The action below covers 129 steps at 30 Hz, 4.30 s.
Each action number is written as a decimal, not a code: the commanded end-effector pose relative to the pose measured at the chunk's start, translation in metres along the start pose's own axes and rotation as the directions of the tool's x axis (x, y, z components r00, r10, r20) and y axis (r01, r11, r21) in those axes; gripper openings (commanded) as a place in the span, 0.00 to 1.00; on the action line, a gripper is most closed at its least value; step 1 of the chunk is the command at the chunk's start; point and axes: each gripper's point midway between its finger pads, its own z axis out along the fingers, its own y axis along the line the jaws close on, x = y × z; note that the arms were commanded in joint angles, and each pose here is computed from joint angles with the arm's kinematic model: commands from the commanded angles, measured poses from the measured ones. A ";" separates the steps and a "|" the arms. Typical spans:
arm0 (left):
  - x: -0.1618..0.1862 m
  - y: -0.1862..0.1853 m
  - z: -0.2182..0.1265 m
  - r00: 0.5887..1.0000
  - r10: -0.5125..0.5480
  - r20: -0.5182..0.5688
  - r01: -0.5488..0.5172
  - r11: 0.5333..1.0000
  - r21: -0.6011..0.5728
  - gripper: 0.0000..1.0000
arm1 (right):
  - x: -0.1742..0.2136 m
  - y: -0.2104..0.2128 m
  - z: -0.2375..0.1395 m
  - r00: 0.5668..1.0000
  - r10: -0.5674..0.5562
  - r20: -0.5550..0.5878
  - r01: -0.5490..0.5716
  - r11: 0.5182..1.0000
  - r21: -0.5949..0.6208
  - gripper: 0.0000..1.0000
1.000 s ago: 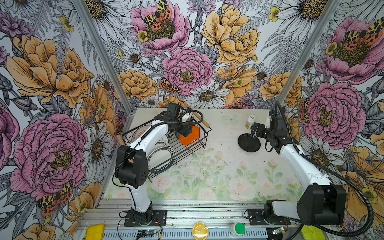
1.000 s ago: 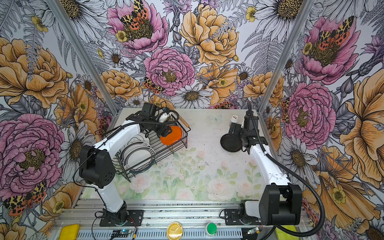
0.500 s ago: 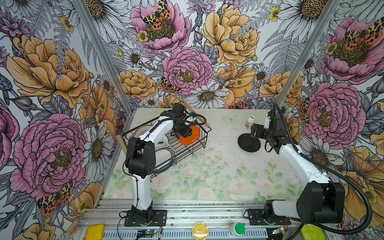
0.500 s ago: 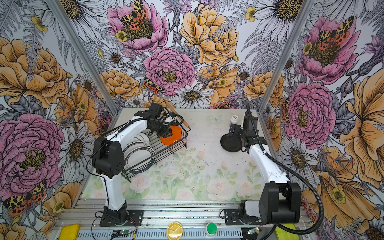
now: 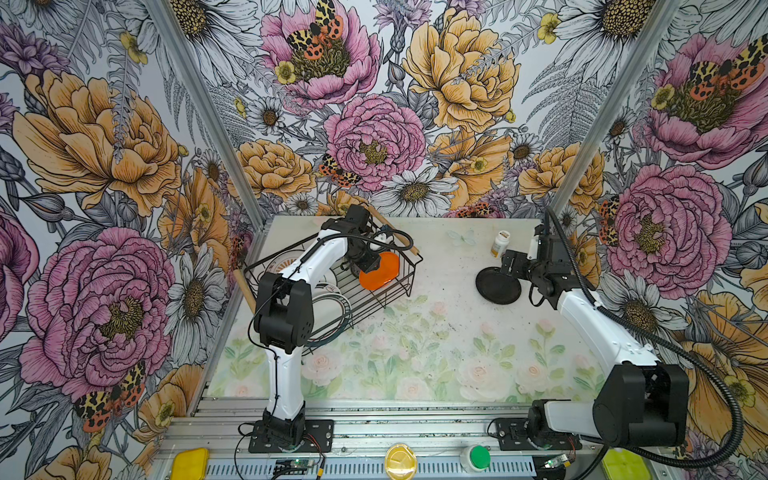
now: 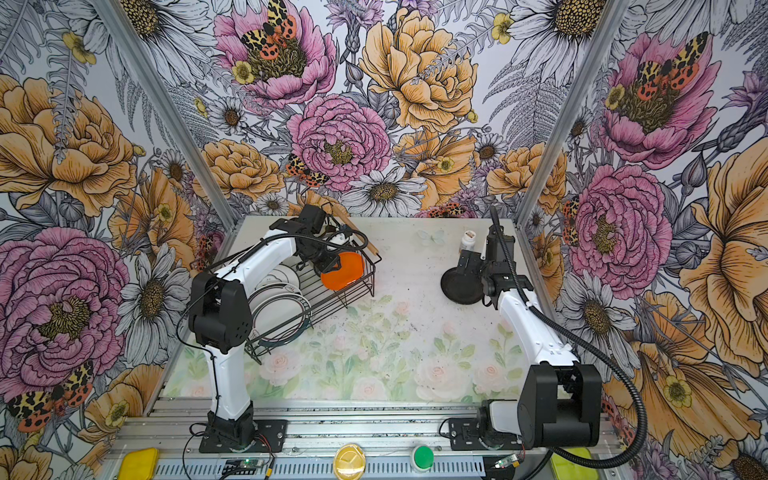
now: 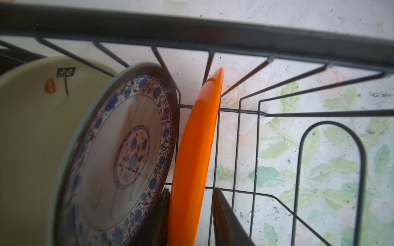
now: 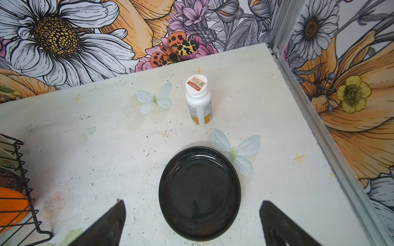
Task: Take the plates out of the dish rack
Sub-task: 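Open the right gripper and raise it while the left reaches toward the orange plate, then close the left gripper on the orange plate's rim in the rack, then lift the orange plate up out of the rack with the left gripper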
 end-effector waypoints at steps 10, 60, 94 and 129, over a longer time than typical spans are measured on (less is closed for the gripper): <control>0.000 0.011 -0.005 1.000 -0.002 0.000 0.002 1.000 -0.008 0.19 | -0.006 0.004 0.000 1.000 -0.014 0.026 0.014 1.000 -0.011 0.99; 0.003 -0.002 -0.067 0.997 -0.039 0.060 0.043 0.998 -0.055 0.00 | -0.001 0.001 0.003 1.000 -0.016 0.015 0.016 1.000 0.006 0.99; -0.021 0.011 -0.291 0.133 -0.675 0.726 0.792 0.513 0.331 0.00 | -0.033 -0.001 -0.015 0.955 0.251 0.156 -0.252 0.968 -0.015 0.99; -0.148 -0.213 -0.131 0.239 -0.967 0.091 0.429 0.189 0.883 0.00 | 0.006 0.140 -0.094 0.940 0.329 -0.084 -0.277 0.601 -0.750 0.99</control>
